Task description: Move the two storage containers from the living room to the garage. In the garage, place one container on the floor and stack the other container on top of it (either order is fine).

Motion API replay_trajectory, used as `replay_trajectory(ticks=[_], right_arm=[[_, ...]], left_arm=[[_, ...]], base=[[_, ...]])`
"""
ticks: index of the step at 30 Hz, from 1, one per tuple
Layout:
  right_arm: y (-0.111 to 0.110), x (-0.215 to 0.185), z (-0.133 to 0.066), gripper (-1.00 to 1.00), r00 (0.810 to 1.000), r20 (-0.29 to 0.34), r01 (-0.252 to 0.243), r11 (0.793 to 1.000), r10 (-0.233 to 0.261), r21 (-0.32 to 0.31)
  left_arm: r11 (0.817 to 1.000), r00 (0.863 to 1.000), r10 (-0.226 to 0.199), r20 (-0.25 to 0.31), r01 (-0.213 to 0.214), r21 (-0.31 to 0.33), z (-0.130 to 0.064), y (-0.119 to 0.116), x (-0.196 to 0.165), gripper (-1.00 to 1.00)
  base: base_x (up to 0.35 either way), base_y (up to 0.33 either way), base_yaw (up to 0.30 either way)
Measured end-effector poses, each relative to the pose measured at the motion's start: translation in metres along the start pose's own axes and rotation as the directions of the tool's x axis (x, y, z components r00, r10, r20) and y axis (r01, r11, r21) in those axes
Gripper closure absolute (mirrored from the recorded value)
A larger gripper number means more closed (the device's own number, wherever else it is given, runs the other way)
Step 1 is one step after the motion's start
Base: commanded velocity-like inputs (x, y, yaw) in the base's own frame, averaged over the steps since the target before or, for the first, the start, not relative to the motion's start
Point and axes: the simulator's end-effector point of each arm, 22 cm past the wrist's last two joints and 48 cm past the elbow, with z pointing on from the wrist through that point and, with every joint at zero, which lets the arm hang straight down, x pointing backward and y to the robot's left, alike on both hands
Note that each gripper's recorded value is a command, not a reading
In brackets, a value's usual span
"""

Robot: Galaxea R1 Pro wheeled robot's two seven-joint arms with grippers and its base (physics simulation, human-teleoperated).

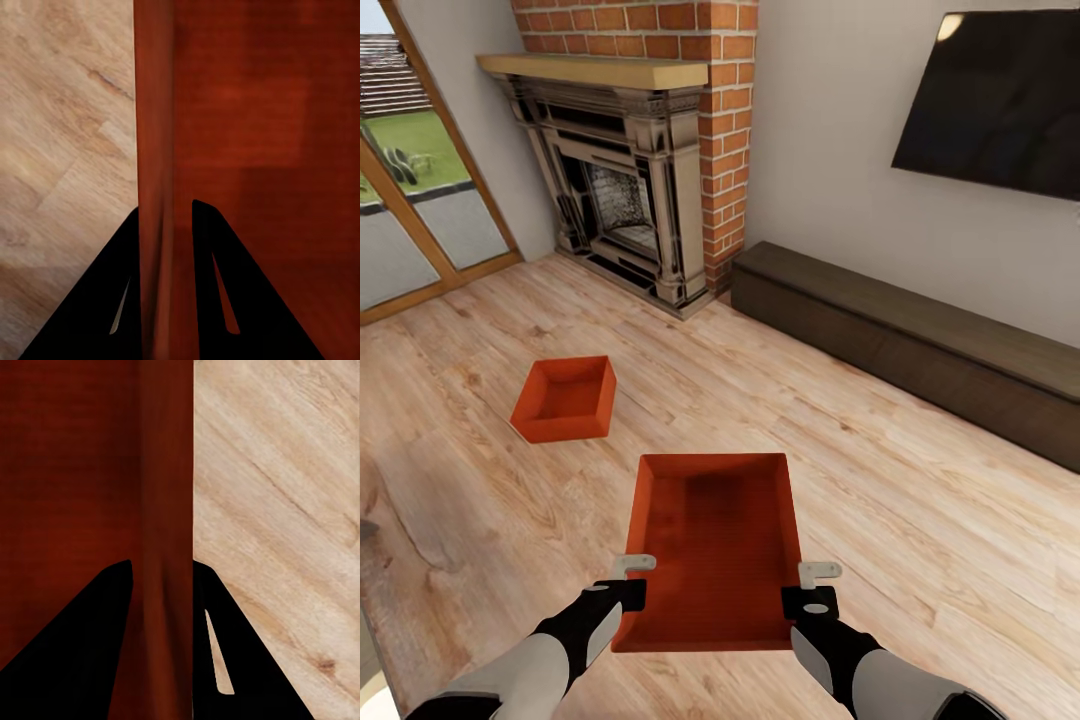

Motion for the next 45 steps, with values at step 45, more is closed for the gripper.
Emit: replay_trajectory(ticks=[45], right_arm=[[-0.005, -0.035, -0.018, 1.0, 0.997, 0.071, -0.012, 1.0, 0.012, 0.004]], left_arm=[[1.0, 0.997, -0.001, 0.072, 0.0, 0.002, -0.022, 0.0, -0.034, 1.0]], base=[[0.0, 0.0, 0.0]])
